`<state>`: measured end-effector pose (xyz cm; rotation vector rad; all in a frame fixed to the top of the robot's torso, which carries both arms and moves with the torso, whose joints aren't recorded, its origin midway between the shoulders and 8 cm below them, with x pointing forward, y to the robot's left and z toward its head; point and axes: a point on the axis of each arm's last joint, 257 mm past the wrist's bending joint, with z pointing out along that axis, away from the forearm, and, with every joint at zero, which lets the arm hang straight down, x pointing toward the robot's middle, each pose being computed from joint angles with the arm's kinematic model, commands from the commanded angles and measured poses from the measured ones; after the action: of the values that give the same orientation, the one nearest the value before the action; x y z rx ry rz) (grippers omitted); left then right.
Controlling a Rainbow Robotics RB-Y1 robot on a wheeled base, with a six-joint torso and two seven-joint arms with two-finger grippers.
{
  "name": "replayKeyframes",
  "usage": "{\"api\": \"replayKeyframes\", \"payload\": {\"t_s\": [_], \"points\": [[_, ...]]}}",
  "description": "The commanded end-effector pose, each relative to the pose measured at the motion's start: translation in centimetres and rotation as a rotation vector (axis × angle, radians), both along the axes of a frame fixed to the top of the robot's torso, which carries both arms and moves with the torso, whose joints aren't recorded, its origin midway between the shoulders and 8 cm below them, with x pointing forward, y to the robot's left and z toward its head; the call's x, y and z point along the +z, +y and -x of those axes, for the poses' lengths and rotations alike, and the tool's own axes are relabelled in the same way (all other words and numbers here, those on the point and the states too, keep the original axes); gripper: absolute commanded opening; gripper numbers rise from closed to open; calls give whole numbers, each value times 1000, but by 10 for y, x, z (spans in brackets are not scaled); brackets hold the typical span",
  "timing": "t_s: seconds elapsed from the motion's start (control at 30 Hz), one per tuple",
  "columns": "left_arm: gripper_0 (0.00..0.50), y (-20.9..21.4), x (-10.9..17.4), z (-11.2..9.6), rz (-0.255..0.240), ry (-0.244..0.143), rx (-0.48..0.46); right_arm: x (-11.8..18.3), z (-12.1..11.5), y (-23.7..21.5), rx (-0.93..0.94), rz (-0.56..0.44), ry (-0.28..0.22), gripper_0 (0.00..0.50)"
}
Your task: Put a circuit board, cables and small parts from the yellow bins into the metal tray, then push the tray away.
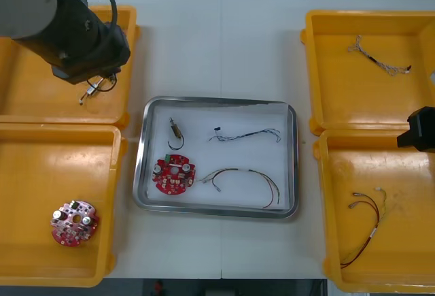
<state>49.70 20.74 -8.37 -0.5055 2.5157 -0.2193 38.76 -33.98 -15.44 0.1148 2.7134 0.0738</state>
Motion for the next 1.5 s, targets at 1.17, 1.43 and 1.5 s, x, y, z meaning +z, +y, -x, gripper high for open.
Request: {"api": "replayKeyframes", "payload": {"t_s": [1.17,1.43,1.5], "points": [[0,-136,-137,16,-120,67,-95,13,4,-15,54,90,-38,500],[0,-143,-163,6,-120,62,-89,12,5,-16,53,89,-35,500],[0,-145,-166,4,-124,54,-94,12,5,-15,54,90,-36,500]]}}
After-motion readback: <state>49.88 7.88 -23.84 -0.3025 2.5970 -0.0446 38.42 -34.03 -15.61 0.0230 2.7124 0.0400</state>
